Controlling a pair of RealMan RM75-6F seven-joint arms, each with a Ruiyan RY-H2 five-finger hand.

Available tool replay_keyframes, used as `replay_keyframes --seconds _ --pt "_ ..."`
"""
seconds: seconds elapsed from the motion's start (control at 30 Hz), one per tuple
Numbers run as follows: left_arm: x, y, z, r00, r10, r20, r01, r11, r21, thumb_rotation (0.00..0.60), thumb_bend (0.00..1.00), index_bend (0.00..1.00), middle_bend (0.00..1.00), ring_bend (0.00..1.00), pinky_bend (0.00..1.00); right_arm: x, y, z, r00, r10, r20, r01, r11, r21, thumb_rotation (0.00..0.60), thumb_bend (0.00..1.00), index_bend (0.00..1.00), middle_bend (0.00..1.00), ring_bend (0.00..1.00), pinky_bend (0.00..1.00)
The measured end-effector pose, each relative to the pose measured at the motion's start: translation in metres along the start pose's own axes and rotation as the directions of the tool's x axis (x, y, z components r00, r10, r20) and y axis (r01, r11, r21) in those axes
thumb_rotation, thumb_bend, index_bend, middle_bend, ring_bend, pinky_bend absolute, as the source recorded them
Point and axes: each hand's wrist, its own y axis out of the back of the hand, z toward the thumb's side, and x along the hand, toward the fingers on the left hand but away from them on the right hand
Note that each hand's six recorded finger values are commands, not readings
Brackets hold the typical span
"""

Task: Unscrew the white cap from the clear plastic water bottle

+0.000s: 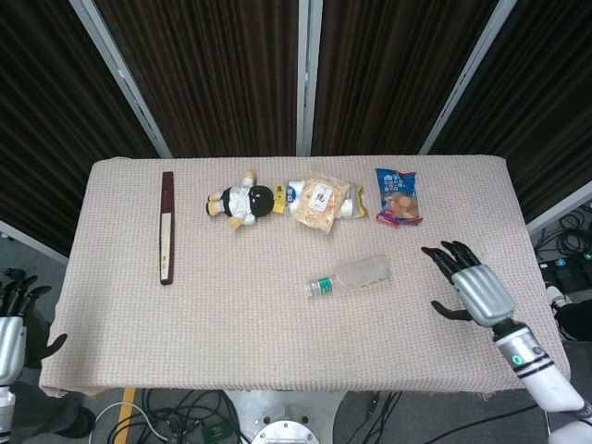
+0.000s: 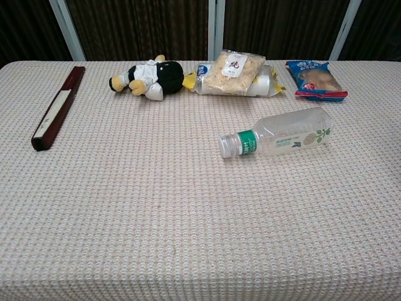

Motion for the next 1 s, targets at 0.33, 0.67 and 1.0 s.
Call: replay_keyframes --seconds 0.33,0.67,1.0 --pt "0.001 0.001 -0.004 1.000 0.006 -0.015 -0.006 1.000 -0.001 0.600 0.11 0.24 0.12 0.07 0.03 -0.098 -0.043 0.049 0.981 0.172 -0.091 -0.156 0.974 0.167 0.600 0.19 0.00 0.12 0.00 0.02" --pt "0.005 0.000 -0.009 1.000 0.020 -0.010 -0.020 1.000 -0.016 0.600 0.11 0.24 0.12 0.07 0.03 -0.131 -0.081 0.069 0.973 0.208 -0.094 -0.181 0.954 0.239 0.600 0.19 0.17 0.22 0.01 0.05" --pt "0.010 -0.001 -0.008 1.000 0.018 0.007 -0.017 0.999 -0.034 0.600 0.10 0.24 0.12 0.07 0.03 -0.134 -0.081 0.075 0.978 0.176 -0.107 -0.147 0.961 0.235 0.600 0.26 0.48 0.41 0.21 0.26"
